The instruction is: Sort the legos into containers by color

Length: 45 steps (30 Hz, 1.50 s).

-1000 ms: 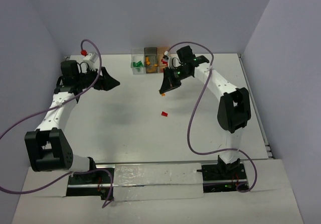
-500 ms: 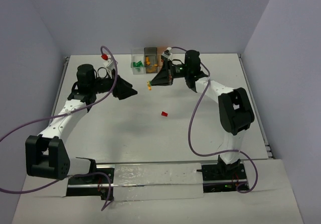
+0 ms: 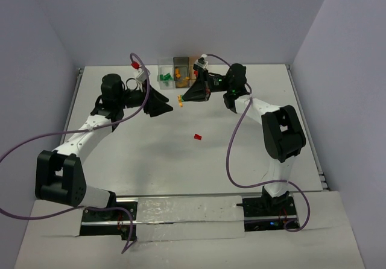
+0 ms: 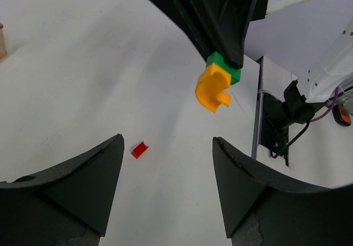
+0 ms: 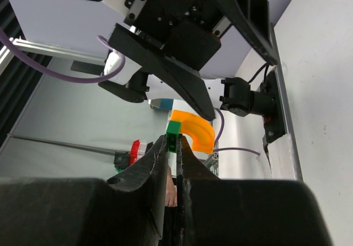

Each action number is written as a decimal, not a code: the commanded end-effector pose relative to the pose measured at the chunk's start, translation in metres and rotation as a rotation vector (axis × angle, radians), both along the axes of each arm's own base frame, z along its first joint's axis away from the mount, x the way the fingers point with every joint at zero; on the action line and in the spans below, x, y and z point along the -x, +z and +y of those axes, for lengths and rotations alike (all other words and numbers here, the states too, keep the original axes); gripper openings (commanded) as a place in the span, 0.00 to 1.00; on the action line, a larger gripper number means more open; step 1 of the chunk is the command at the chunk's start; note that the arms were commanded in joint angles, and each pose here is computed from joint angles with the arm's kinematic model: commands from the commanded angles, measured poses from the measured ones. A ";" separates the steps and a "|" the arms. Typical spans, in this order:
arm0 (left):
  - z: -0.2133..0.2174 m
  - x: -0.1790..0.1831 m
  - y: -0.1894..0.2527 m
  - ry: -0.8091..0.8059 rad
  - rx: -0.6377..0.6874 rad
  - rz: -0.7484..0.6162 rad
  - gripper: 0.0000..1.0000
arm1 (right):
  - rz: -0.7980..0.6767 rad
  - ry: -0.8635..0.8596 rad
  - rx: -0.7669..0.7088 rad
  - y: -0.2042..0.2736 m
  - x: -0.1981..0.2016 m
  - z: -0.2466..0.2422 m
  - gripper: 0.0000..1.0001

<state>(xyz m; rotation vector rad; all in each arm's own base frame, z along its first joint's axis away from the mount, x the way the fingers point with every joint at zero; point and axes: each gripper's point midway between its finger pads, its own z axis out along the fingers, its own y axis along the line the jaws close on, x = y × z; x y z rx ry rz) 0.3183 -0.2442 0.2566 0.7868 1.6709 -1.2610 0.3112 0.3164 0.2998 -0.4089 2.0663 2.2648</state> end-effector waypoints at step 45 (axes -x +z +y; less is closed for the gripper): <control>-0.029 0.008 0.032 -0.135 -0.019 -0.230 0.46 | 0.032 0.042 0.039 -0.014 0.009 0.014 0.00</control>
